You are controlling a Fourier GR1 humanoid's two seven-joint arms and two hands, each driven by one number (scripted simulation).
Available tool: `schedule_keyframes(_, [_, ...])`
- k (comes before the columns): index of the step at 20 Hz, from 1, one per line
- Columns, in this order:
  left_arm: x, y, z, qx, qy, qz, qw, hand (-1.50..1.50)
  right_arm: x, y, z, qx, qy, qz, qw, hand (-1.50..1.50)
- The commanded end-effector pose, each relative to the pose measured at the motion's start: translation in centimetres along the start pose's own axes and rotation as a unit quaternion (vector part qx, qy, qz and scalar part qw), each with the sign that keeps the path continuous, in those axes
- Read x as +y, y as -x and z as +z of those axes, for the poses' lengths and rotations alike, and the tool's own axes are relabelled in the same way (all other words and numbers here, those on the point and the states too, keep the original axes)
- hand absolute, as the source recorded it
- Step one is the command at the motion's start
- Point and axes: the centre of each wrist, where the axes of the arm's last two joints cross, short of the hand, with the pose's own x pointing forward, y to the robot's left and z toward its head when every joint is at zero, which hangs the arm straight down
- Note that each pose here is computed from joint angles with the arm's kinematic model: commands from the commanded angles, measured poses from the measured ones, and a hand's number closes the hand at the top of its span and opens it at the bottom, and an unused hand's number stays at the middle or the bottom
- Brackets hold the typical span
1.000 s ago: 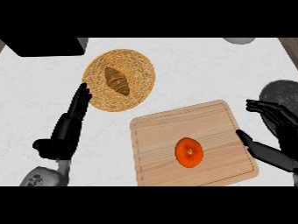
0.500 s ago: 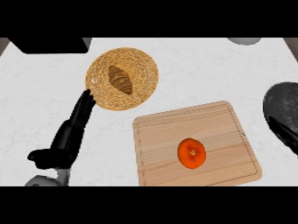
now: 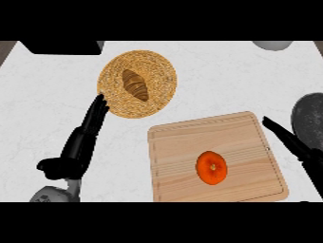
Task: Pick the squash from the cutting board and place it in the pan
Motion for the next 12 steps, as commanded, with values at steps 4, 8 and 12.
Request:
schedule_keyframes(4, [0.4, 0.1, 0.1, 0.005, 0.006, 0.004, 1.0000, 0.00, 3.0, -1.8, -3.5, 0.057, -0.103, 0.125, 0.985, -1.50])
schedule_keyframes(8, [0.2, -0.6, -0.3, 0.009, -0.006, 0.005, 0.9999, 0.00, 6.4, -3.3, -4.1, 0.081, -0.139, 0.166, 0.973, -1.50])
schedule_keyframes(12, [1.5, -1.3, 0.7, -0.003, -0.008, -0.002, 1.0000, 0.00, 8.6, -4.3, -5.8, 0.091, -0.144, 0.164, 0.972, -1.50])
